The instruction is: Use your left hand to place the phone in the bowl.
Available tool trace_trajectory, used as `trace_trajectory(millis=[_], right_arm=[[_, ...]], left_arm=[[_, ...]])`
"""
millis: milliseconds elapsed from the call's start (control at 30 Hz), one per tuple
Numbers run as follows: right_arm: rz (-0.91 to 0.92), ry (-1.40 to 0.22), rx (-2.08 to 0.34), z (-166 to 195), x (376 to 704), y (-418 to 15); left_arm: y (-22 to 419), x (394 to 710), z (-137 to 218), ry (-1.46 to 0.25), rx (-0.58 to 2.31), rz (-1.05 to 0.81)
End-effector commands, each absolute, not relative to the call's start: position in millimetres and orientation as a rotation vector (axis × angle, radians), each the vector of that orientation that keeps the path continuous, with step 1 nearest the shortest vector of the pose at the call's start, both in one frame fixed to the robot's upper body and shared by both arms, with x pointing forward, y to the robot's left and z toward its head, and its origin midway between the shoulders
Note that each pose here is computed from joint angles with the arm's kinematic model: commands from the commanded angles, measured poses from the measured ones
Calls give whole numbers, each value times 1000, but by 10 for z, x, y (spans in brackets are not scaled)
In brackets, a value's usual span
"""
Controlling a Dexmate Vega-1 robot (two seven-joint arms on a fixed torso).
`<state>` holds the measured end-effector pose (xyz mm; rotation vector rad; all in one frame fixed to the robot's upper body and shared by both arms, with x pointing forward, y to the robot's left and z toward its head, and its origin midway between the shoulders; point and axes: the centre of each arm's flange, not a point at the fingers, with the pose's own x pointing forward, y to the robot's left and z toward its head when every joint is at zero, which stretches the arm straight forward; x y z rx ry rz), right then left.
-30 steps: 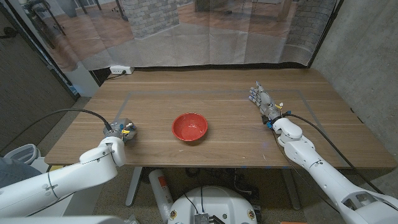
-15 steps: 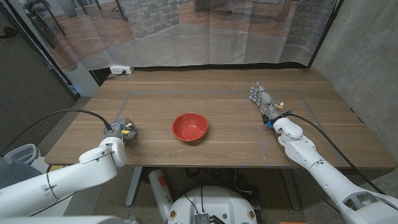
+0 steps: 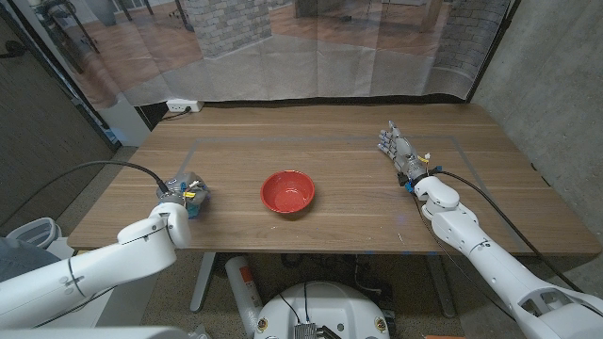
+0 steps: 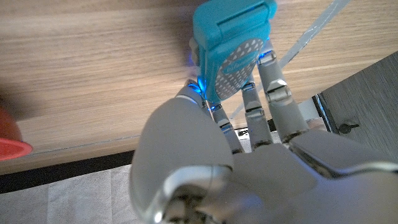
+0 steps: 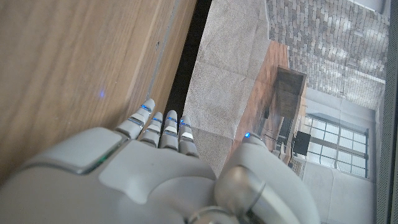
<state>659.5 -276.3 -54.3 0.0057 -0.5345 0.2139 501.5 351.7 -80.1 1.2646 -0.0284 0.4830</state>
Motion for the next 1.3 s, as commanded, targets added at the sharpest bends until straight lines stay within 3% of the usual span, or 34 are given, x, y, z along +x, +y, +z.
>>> trace_trajectory(millis=[33,1300], right_arm=[[212,-537,4,-529,6589,-2757],[194,-552,16,-520,6521,-2811]], left_arm=[[3529,4977,-673,-80,1227,488],[3363,4918,-294,-233,1280,440]])
